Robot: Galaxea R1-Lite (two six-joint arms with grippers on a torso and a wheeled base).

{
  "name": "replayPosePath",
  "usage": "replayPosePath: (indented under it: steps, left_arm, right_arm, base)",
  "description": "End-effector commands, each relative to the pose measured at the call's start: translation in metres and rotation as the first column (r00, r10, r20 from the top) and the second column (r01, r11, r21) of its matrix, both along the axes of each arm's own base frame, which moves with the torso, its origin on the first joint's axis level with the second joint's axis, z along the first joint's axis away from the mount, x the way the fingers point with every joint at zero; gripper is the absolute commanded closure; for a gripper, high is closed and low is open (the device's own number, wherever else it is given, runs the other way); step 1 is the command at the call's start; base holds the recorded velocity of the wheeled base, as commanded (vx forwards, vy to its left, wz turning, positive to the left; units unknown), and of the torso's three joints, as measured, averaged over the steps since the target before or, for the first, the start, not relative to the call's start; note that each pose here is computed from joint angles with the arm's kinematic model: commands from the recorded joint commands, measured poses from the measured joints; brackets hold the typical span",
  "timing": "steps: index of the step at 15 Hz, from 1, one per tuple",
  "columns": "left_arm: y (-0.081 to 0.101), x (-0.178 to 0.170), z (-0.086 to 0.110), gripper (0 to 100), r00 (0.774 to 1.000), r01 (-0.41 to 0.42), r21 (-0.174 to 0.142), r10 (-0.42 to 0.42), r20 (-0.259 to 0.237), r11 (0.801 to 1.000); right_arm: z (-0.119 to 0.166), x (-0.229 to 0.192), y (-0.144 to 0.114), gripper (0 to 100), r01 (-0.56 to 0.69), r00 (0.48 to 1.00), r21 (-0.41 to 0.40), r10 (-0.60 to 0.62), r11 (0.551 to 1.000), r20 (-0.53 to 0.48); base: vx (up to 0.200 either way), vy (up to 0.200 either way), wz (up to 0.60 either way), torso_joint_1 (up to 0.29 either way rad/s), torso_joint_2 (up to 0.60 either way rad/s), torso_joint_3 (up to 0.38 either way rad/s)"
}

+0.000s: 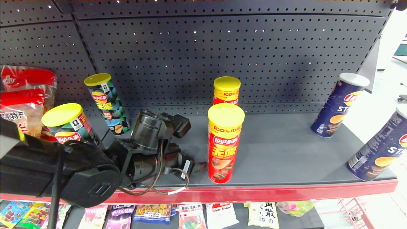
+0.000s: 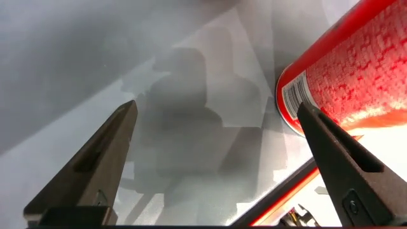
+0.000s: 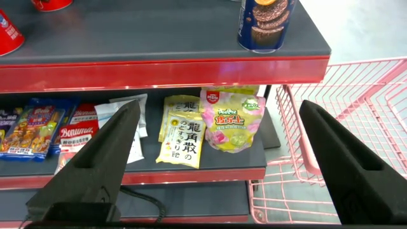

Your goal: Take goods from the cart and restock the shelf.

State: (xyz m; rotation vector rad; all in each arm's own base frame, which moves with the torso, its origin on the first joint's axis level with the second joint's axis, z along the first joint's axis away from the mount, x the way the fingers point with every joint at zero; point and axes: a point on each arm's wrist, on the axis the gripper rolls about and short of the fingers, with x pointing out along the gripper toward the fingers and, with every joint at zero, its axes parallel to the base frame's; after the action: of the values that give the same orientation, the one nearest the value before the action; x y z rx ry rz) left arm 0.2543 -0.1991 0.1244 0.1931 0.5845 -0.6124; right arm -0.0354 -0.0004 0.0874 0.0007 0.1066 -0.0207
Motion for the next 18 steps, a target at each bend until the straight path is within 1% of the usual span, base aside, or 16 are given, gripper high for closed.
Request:
replayPosePath:
  steps: [1,2,3,5,7,8,10,11,12,13,14,15,16,17,18]
  left_arm:
    - [0.007,-0.007,0.003,0,1.0,-0.007,-0.001,0.007,-0.001,1.0]
    - [0.016,-0.02,0.003,0,1.0,-0.007,0.006,0.007,-0.008,1.0]
    - [0.022,-0.028,0.005,0,1.0,-0.005,0.006,0.005,-0.008,1.0]
    - [0.044,-0.059,0.017,0,1.0,-0.001,-0.005,0.001,0.02,1.0]
    - [0.064,-0.085,0.024,0,0.999,-0.008,0.001,0.008,0.034,1.0]
    - [0.081,-0.109,0.032,0,1.0,0.001,0.01,-0.001,0.031,1.0]
    - [0.106,-0.139,0.043,0,1.0,0.012,0.047,-0.013,0.014,0.999]
    - [0.106,-0.139,0.043,0,1.0,0.012,0.047,-0.013,0.014,0.999]
    - [0.132,-0.17,0.049,0,1.0,0.005,0.098,-0.007,0.019,0.995]
    - [0.144,-0.183,0.051,0,0.999,-0.027,0.115,0.023,0.033,0.993]
    - [0.152,-0.191,0.052,0,0.997,-0.058,0.116,0.052,0.051,0.992]
    - [0.166,-0.204,0.053,0,0.99,-0.116,0.108,0.107,0.088,0.987]
    - [0.177,-0.215,0.054,0,0.98,-0.176,0.098,0.164,0.115,0.98]
    - [0.181,-0.219,0.055,0,0.972,-0.208,0.089,0.196,0.127,0.974]
    - [0.195,-0.236,0.059,0,0.933,-0.326,0.043,0.314,0.175,0.944]
  right_arm:
    - [0.0,0.0,0.0,0,-0.001,1.0,0.0,0.001,1.0,-0.001]
    - [0.0,0.0,0.0,0,-0.002,1.0,-0.001,0.002,1.0,-0.001]
    - [0.0,0.0,0.0,0,-0.004,1.0,-0.003,0.004,1.0,-0.001]
    - [0.0,0.0,0.0,0,-0.011,1.0,-0.005,0.011,1.0,-0.002]
    - [0.0,0.0,0.0,0,-0.013,1.0,-0.013,0.013,1.0,-0.003]
    - [0.0,0.0,0.0,0,-0.015,1.0,-0.019,0.015,1.0,-0.003]
    - [-0.001,0.0,0.001,0,-0.047,0.999,-0.032,0.047,0.998,-0.005]
    - [-0.001,0.0,0.001,0,-0.047,0.999,-0.032,0.047,0.998,-0.005]
    - [-0.001,0.0,0.001,0,-0.068,0.998,-0.034,0.068,0.997,-0.005]
    - [0.0,0.001,0.001,0,-0.067,0.998,-0.037,0.068,0.997,0.012]
    - [-0.002,0.003,0.001,0,-0.068,0.997,-0.041,0.07,0.997,0.031]
    - [-0.003,0.006,0.002,0,-0.106,0.991,-0.079,0.111,0.991,0.071]
    - [-0.004,0.008,0.004,0,-0.177,0.978,-0.108,0.187,0.978,0.09]
    - [-0.004,0.008,0.005,0,-0.204,0.972,-0.113,0.216,0.972,0.096]
    - [-0.004,0.008,0.005,0,-0.231,0.965,-0.112,0.242,0.966,0.097]
  base:
    - [0.0,0.0,0.0,0.0,0.0,0.0]
    - [0.0,0.0,0.0,0.0,0.0,0.0]
    - [0.0,0.0,0.0,0.0,0.0,0.0]
    - [0.0,0.0,0.0,0.0,0.0,0.0]
    - [0.0,0.0,0.0,0.0,0.0,0.0]
    - [0.0,0.0,0.0,0.0,0.0,0.0]
    - [0.0,0.0,0.0,0.0,0.0,0.0]
    - [0.0,0.0,0.0,0.0,0.0,0.0]
    - [0.0,0.0,0.0,0.0,0.0,0.0]
    - [0.0,0.0,0.0,0.0,0.0,0.0]
    - [0.0,0.0,0.0,0.0,0.0,0.0]
    - [0.0,0.0,0.0,0.0,0.0,0.0]
    - [0.0,0.0,0.0,0.0,0.0,0.0]
    - [0.0,0.0,0.0,0.0,0.0,0.0]
    - [0.0,0.0,0.0,0.0,0.0,0.0]
